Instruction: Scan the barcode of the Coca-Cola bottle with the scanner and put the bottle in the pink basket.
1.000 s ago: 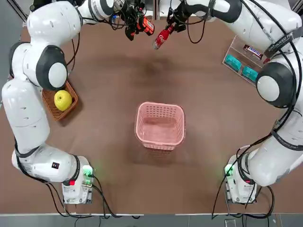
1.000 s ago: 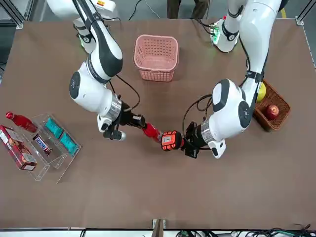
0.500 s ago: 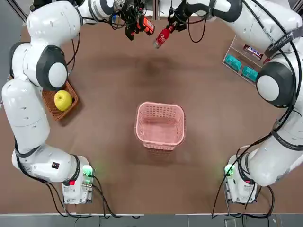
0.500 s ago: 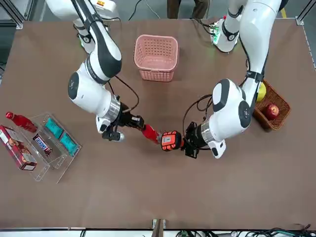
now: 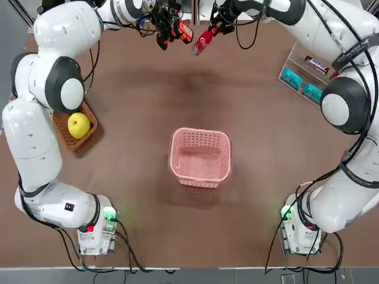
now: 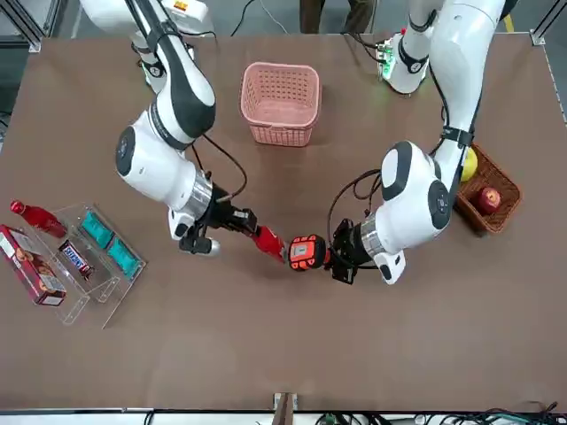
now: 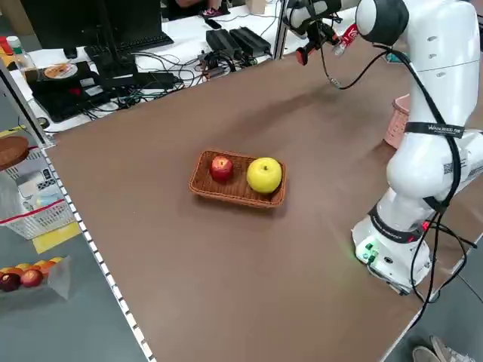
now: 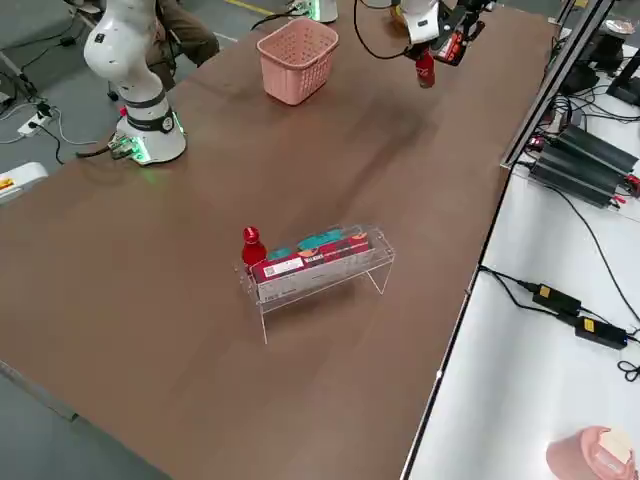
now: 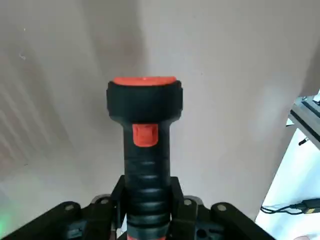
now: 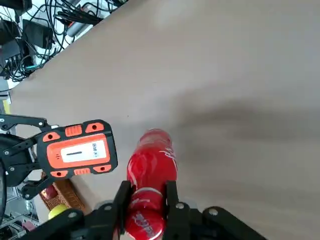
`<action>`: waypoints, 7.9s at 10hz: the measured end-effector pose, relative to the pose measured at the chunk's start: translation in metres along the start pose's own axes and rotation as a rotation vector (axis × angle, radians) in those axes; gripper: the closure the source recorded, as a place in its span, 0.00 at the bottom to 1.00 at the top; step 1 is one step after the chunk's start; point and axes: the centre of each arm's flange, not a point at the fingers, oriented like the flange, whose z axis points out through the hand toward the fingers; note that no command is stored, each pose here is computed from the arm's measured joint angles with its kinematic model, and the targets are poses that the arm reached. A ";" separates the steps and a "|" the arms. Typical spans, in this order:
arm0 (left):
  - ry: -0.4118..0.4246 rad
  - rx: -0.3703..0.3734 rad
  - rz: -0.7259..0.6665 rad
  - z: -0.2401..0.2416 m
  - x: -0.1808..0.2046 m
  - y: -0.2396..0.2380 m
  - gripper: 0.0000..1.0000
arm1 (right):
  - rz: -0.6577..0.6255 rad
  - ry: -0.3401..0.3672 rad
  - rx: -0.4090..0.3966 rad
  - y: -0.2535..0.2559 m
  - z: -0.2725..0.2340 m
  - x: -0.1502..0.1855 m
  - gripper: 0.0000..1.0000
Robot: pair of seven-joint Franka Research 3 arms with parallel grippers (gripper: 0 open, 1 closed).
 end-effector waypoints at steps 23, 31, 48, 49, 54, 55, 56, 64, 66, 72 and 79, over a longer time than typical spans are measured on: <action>0.470 0.056 0.064 0.036 0.191 -0.059 0.63 | -0.242 -0.215 -0.571 -0.088 0.047 -0.362 0.67; 0.520 0.048 0.097 0.039 0.230 -0.071 0.63 | -0.264 -0.197 -0.622 -0.041 0.119 -0.390 0.63; 0.579 0.060 0.402 -0.057 0.217 -0.003 0.00 | -0.177 -0.056 -0.554 0.052 -0.195 -0.031 0.01; 0.640 0.064 0.455 -0.100 0.227 0.012 0.00 | -0.185 -0.075 -0.565 0.081 -0.216 -0.013 0.01; 0.733 0.197 0.821 -0.221 0.343 0.019 0.00 | -0.155 -0.057 -0.620 0.146 -0.321 0.020 0.01; 0.730 0.235 0.895 -0.231 0.345 0.019 0.00 | -0.142 -0.061 -0.642 0.146 -0.338 0.016 0.01; 0.710 0.292 0.952 -0.237 0.340 0.016 0.00 | -0.133 -0.057 -0.644 0.152 -0.353 0.017 0.01; 0.458 0.452 1.215 -0.372 0.176 -0.065 0.00 | -0.144 -0.048 -0.585 0.174 -0.379 0.023 0.01; 0.412 0.452 1.238 -0.379 0.141 -0.082 0.00 | -0.152 -0.028 -0.580 0.167 -0.390 0.016 0.01; 0.430 0.380 1.237 -0.329 0.150 -0.073 0.00 | -0.157 -0.018 -0.592 0.166 -0.395 0.014 0.01; 0.438 0.364 1.261 -0.322 0.115 -0.075 0.00 | -0.177 -0.026 -0.604 0.170 -0.397 0.014 0.01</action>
